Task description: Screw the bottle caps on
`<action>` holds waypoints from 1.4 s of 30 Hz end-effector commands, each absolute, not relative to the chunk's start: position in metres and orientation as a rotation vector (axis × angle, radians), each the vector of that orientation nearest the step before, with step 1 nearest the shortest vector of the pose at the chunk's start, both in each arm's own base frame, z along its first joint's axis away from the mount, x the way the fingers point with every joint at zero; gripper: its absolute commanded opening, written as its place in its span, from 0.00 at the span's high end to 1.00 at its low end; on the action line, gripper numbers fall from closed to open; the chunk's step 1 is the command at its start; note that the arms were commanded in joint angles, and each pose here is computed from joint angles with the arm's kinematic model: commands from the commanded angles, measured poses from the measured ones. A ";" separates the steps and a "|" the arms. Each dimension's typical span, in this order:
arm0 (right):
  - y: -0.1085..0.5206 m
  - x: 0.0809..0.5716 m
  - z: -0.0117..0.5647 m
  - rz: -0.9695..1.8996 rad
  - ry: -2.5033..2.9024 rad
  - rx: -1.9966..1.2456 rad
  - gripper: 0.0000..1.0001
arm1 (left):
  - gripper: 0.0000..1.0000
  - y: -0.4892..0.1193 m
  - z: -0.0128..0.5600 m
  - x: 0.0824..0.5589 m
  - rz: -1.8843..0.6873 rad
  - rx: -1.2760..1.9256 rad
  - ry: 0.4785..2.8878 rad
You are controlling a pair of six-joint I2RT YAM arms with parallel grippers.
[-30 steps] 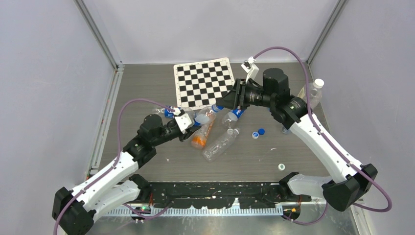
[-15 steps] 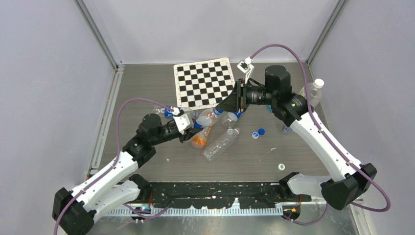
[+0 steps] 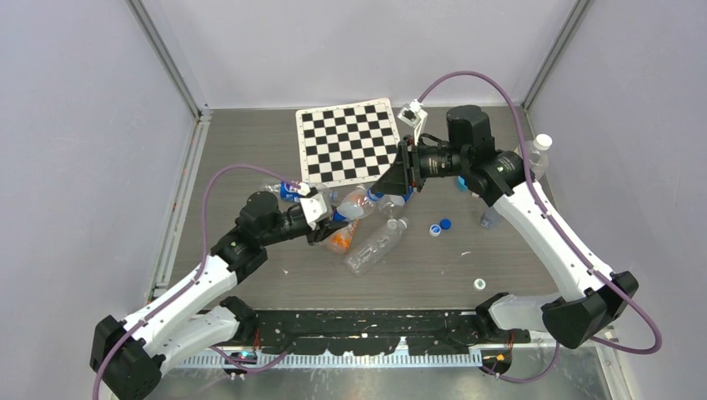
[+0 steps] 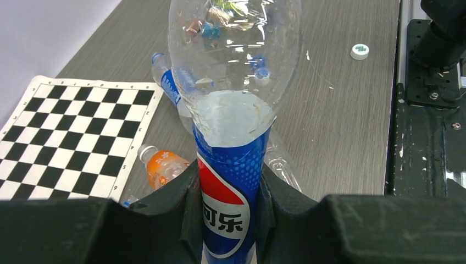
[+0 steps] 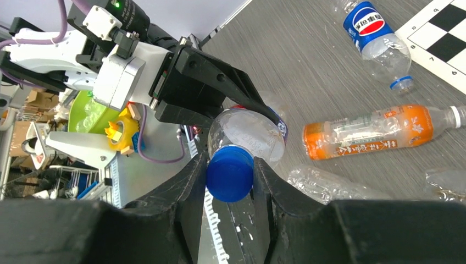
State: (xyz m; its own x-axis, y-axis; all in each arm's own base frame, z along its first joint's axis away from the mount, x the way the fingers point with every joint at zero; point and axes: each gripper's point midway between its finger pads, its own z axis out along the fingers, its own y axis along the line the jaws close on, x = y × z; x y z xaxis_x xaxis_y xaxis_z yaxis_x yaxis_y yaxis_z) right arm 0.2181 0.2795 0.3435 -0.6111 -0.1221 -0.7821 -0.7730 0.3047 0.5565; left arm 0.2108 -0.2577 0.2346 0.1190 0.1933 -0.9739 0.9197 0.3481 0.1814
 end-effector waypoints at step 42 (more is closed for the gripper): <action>0.281 0.186 0.327 1.227 1.926 -1.012 1.00 | 0.67 -0.267 0.279 0.217 -0.807 1.014 1.317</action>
